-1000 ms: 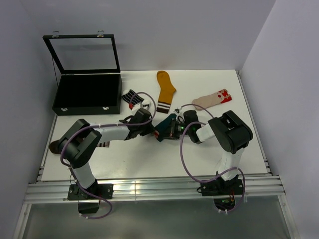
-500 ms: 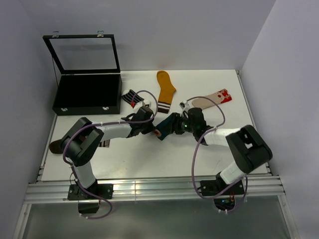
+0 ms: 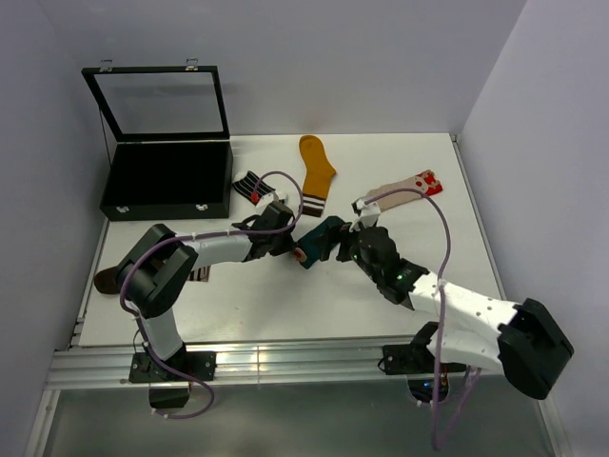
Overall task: Roll the socks
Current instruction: Roll the sock at the center of the board.
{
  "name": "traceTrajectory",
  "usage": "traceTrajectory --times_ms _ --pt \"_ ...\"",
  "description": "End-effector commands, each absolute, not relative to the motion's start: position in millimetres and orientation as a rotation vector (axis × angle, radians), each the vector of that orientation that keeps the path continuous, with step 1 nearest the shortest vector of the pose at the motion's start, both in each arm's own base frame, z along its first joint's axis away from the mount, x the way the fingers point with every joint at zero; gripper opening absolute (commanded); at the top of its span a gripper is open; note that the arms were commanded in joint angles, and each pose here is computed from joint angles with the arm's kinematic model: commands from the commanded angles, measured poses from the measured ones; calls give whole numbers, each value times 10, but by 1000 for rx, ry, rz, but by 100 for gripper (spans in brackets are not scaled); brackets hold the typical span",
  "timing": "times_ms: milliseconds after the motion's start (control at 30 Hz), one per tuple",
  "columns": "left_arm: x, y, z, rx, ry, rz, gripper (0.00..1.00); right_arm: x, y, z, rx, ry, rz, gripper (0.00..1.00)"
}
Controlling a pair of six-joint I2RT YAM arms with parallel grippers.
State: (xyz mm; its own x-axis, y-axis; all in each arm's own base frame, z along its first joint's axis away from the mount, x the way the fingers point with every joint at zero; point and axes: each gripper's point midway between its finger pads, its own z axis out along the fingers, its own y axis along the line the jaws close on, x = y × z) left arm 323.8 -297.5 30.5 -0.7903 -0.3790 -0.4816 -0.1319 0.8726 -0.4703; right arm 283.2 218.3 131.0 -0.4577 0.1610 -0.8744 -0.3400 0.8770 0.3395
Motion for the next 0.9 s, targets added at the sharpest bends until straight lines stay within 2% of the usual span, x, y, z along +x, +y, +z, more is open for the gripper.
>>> traceTrajectory --times_ms 0,200,333,633,867 --pt "3265 -2928 314 -331 2463 -501 0 2878 1920 1620 -13 1850 400 100" --pt "3288 -2923 348 -328 2454 -497 0 2796 2117 1528 -109 1929 475 100" --pt "3281 -2921 347 -323 2457 -492 0 2809 2178 1311 -164 1979 429 100" --pt "3284 -2915 360 -318 2453 -490 0 2799 2301 1254 -207 1997 461 100" --pt "3298 -2915 378 -321 2454 -485 0 2694 2720 1238 -426 1957 560 100"
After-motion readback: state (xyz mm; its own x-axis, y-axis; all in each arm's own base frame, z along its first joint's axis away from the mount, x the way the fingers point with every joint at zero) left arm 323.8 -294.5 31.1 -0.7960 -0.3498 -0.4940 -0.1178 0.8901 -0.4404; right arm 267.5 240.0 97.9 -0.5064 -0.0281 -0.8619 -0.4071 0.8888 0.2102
